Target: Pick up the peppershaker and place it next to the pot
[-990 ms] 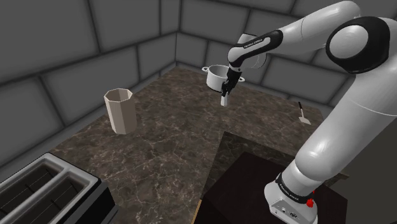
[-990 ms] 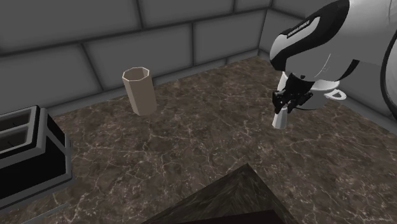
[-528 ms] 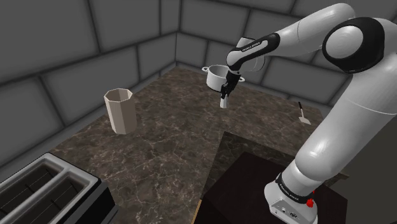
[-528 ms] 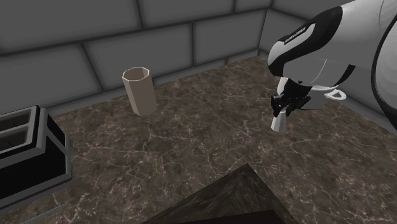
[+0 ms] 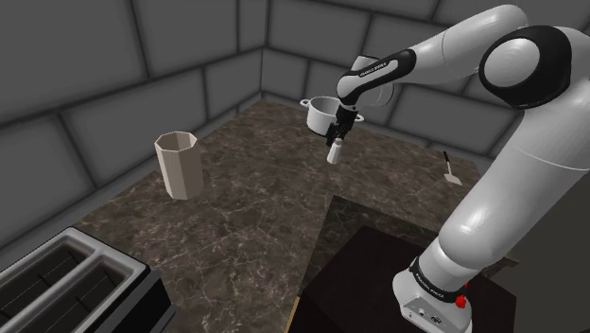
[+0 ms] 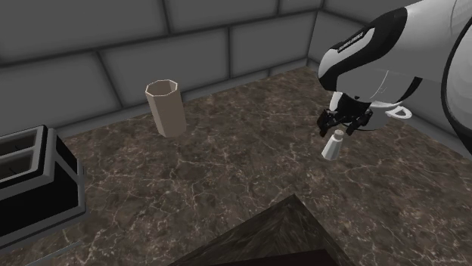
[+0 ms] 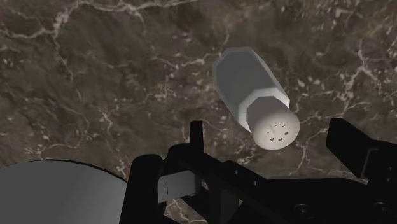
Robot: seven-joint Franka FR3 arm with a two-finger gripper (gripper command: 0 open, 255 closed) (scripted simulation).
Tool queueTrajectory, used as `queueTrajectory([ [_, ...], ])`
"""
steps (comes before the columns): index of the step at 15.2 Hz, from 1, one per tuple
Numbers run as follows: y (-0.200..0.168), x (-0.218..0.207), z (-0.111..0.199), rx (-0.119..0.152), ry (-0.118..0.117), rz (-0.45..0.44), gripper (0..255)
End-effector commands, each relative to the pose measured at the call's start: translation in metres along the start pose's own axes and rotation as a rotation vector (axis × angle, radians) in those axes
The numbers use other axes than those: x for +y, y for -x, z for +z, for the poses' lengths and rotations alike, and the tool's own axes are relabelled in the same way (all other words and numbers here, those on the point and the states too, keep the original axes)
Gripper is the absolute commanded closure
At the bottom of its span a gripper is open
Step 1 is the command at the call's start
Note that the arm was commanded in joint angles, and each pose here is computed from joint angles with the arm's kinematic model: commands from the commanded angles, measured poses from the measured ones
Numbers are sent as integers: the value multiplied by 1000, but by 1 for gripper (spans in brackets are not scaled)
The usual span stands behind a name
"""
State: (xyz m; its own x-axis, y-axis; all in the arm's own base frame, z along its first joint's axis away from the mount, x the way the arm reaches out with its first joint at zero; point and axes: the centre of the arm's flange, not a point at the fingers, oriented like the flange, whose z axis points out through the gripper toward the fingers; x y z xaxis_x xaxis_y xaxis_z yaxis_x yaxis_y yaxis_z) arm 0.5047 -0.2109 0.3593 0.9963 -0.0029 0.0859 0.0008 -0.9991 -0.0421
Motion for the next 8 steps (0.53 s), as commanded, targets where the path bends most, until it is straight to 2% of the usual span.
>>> queueTrajectory([
  [1,0,0,-13,0,0,0,0],
  [4,0,0,-50,0,0,0,0],
  [8,0,0,-50,0,0,0,0],
])
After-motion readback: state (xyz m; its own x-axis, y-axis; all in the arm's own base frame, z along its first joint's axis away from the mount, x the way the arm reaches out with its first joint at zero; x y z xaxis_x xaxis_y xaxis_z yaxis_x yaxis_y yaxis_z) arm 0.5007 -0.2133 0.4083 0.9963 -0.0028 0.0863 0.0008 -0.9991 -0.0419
